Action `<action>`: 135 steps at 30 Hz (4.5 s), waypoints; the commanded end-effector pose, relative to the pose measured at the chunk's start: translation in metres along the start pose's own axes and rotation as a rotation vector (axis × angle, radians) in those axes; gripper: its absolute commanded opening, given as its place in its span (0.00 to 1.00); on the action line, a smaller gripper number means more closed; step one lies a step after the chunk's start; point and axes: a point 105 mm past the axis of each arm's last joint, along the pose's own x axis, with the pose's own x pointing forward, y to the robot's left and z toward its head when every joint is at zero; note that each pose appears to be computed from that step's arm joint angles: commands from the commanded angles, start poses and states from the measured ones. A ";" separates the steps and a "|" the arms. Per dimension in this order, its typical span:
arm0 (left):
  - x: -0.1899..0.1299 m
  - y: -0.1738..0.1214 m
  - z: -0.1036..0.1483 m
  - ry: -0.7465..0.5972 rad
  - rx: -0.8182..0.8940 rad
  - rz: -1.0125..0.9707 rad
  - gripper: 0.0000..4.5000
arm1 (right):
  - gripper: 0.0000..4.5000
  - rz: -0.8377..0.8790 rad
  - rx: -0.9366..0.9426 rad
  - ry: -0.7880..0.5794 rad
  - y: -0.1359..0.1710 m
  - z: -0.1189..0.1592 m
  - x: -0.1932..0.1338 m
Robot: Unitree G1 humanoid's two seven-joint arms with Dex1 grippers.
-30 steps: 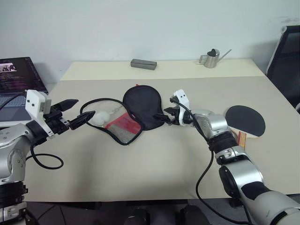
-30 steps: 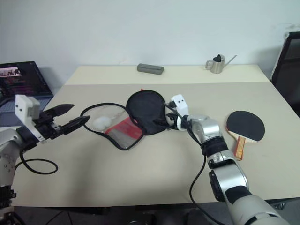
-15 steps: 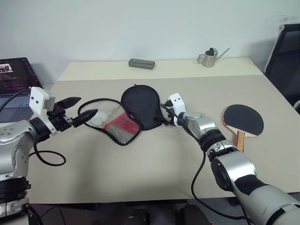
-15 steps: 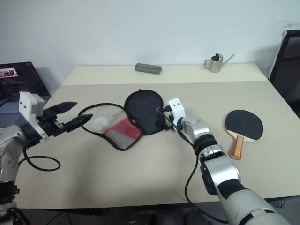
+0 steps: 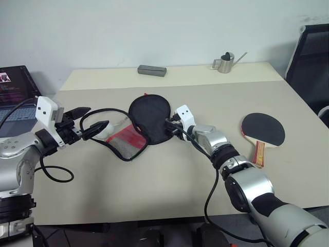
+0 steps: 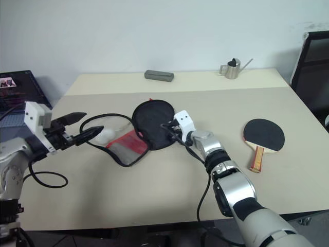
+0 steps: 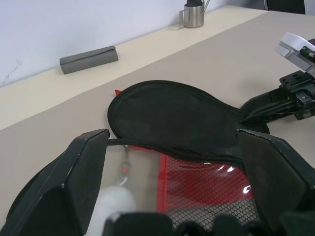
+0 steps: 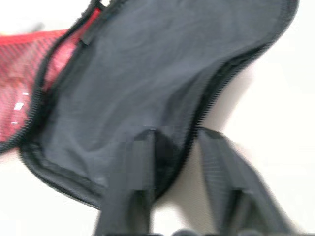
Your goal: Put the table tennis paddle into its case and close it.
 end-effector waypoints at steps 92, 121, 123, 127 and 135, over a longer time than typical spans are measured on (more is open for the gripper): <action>0.049 -0.048 0.014 -0.053 0.006 -0.280 1.00 | 0.10 -0.208 0.530 0.123 -0.003 -0.031 -0.118; 0.037 -0.037 0.008 -0.057 -0.023 -0.189 1.00 | 1.00 -0.207 0.465 -0.034 -0.016 -0.013 -0.123; 0.037 -0.038 0.008 -0.057 -0.023 -0.191 1.00 | 1.00 -0.207 0.465 -0.025 -0.015 -0.017 -0.121; 0.038 -0.039 0.008 -0.057 -0.020 -0.197 1.00 | 1.00 -0.202 0.447 -0.011 -0.014 -0.022 -0.114; 0.040 -0.039 0.010 -0.058 -0.012 -0.204 1.00 | 1.00 -0.211 0.389 -0.001 -0.011 -0.030 -0.102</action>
